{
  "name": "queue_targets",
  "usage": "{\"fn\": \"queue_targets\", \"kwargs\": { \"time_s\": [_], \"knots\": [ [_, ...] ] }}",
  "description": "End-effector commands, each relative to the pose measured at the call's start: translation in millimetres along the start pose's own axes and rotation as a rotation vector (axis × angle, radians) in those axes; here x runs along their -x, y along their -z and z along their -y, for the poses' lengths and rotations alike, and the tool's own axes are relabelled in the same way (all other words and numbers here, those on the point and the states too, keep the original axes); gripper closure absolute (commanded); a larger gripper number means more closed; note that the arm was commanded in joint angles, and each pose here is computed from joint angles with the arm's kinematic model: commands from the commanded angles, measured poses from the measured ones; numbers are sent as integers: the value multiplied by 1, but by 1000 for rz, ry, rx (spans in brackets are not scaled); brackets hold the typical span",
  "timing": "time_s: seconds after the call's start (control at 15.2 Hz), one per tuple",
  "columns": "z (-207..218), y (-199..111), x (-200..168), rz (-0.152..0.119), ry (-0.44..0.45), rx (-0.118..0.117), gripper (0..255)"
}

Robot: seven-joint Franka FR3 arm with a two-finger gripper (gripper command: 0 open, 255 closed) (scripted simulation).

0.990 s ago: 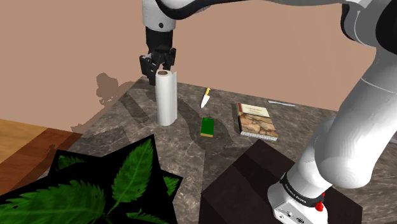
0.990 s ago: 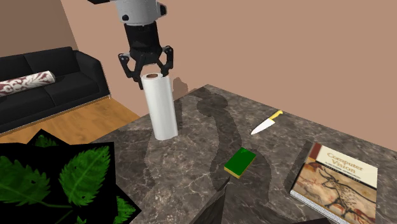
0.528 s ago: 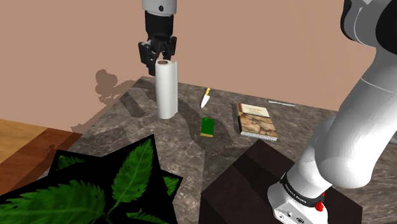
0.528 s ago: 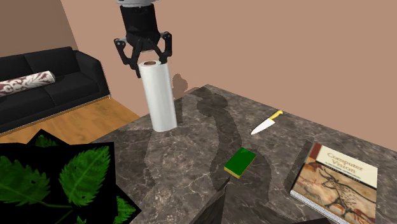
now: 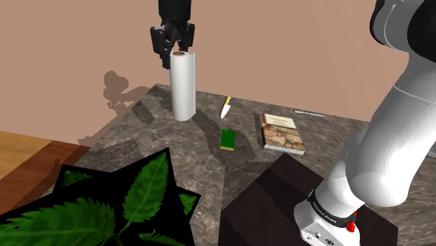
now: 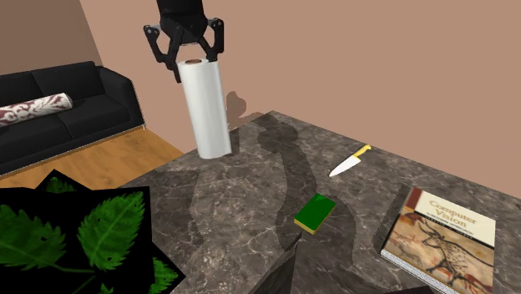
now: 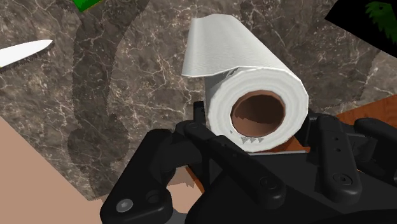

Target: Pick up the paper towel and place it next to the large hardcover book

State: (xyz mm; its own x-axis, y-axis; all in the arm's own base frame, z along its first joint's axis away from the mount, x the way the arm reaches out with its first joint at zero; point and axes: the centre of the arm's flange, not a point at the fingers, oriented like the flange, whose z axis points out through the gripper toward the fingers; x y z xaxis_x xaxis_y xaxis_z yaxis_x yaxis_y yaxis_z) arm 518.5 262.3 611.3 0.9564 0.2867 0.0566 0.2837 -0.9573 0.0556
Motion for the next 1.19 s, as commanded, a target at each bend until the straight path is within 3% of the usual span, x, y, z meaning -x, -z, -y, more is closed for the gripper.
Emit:
{"fn": "queue_targets", "kwargs": {
  "time_s": [0.0, 1.12],
  "knots": [
    [-1, 11, -1, 0, 0, 0, 255],
    [-207, 7, 46, 0, 0, 0, 255]
  ]
}}
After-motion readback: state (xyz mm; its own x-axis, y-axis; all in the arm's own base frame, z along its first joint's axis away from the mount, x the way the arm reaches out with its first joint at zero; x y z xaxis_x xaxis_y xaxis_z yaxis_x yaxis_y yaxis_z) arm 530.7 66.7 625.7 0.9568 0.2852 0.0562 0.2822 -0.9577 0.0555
